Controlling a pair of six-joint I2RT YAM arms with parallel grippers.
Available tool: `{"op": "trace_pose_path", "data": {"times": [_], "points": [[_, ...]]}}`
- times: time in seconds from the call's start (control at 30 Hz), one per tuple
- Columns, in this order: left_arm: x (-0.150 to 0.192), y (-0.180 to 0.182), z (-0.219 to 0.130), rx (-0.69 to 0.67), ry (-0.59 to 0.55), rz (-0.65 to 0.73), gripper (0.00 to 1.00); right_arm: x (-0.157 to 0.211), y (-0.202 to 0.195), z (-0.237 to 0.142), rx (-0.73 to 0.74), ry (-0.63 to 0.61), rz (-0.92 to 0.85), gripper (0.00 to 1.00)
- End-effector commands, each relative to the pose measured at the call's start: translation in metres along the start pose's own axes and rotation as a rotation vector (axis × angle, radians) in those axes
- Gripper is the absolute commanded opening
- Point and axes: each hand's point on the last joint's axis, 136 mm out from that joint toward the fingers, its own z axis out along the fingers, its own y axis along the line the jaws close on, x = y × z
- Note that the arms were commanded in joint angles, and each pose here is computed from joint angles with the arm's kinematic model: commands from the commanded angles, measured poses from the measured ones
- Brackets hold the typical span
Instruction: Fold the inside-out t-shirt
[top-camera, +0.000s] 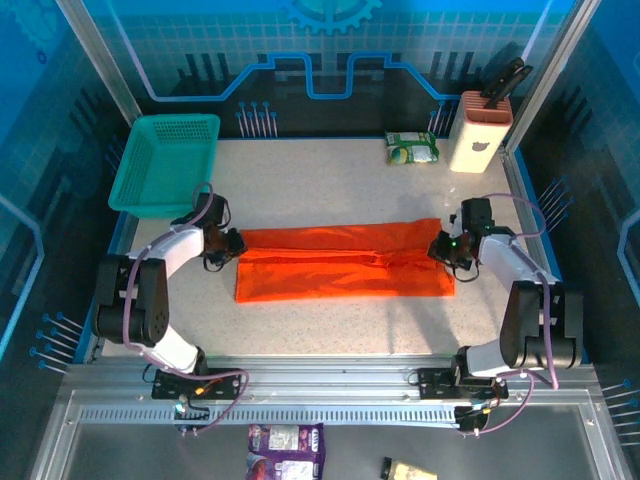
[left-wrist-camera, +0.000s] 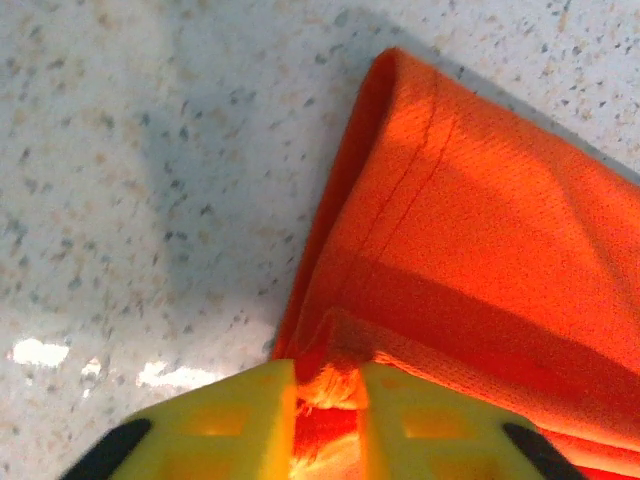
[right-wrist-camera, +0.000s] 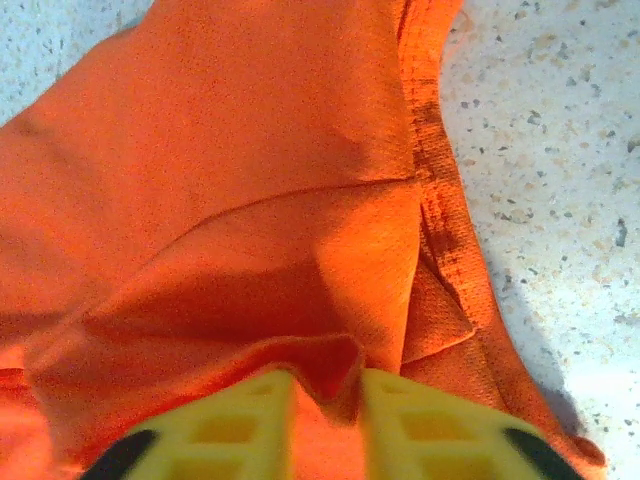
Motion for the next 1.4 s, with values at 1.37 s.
{"op": "trace_pose_path", "data": {"times": [1.37], "points": [[0.036, -0.107, -0.025, 0.135, 0.074, 0.205, 0.21, 0.042, 0.049, -0.012, 0.104, 0.166, -0.275, 0.35]]}}
